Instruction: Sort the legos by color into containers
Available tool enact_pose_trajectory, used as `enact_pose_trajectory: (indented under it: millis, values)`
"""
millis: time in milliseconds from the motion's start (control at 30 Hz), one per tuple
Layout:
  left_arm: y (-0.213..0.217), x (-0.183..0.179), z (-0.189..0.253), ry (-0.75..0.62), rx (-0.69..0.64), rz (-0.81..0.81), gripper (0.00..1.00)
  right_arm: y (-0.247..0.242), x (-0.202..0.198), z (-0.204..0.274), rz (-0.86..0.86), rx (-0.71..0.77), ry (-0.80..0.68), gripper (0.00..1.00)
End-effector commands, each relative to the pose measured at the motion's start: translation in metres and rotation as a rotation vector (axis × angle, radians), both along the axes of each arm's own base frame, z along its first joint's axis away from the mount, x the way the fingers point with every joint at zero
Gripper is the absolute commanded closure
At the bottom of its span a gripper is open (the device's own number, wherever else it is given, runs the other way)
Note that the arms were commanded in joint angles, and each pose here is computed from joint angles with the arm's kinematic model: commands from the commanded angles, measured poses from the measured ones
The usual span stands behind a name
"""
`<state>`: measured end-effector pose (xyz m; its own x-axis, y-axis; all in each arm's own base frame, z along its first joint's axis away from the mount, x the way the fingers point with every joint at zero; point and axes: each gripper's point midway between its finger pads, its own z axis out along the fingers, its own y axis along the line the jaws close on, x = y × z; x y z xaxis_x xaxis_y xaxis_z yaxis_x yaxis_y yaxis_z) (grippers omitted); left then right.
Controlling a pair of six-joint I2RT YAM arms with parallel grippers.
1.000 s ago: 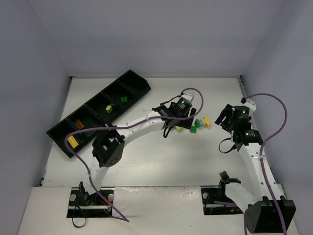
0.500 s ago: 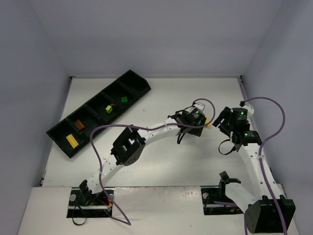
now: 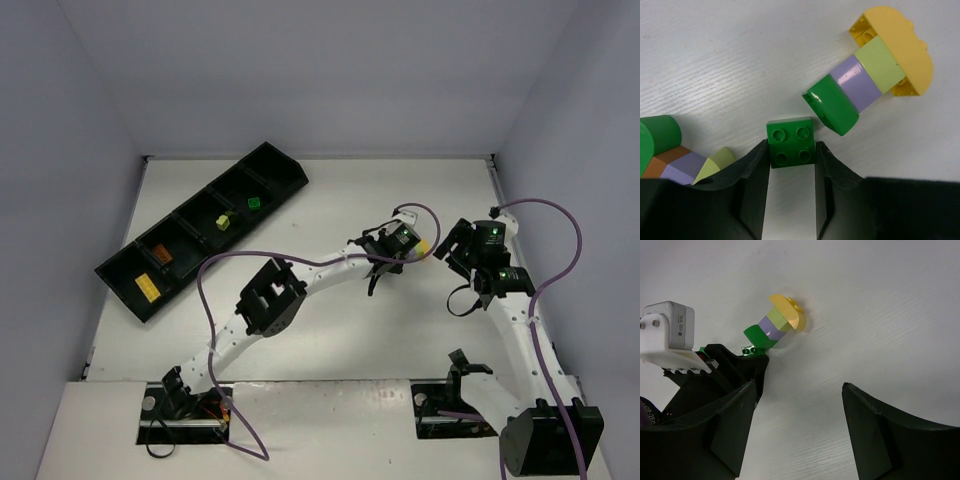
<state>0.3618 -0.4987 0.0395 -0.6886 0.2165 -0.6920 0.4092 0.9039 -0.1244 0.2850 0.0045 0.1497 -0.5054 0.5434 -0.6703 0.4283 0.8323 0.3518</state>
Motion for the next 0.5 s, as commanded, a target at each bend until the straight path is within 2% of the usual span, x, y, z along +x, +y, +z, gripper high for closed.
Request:
enact_pose_trajectory:
  millis: [0, 100, 267, 300, 400, 467]
  values:
    - [0.0, 0.014, 0.054, -0.112, -0.071, 0.035, 0.88, 0.0, 0.006, 0.006, -0.008, 0.01, -0.03, 0.34]
    - [0.01, 0.017, 0.075, -0.16, -0.085, 0.04, 0.93, 0.0, 0.005, 0.005, -0.005, 0.004, -0.03, 0.34]
    - [0.046, 0.022, 0.151, -0.26, -0.137, 0.064, 0.93, -0.001, 0.005, 0.006, 0.007, -0.011, -0.029, 0.34]
    - [0.06, 0.027, 0.177, -0.289, -0.164, 0.082, 0.93, -0.001, 0.006, 0.007, 0.011, -0.013, -0.033, 0.34]
    - [0.092, 0.036, 0.192, -0.306, -0.148, 0.117, 0.93, 0.0, 0.007, 0.009, 0.026, -0.021, -0.036, 0.34]
    - [0.131, 0.051, 0.209, -0.311, -0.157, 0.171, 0.93, 0.007, 0.008, 0.007, 0.072, -0.005, -0.035, 0.34]
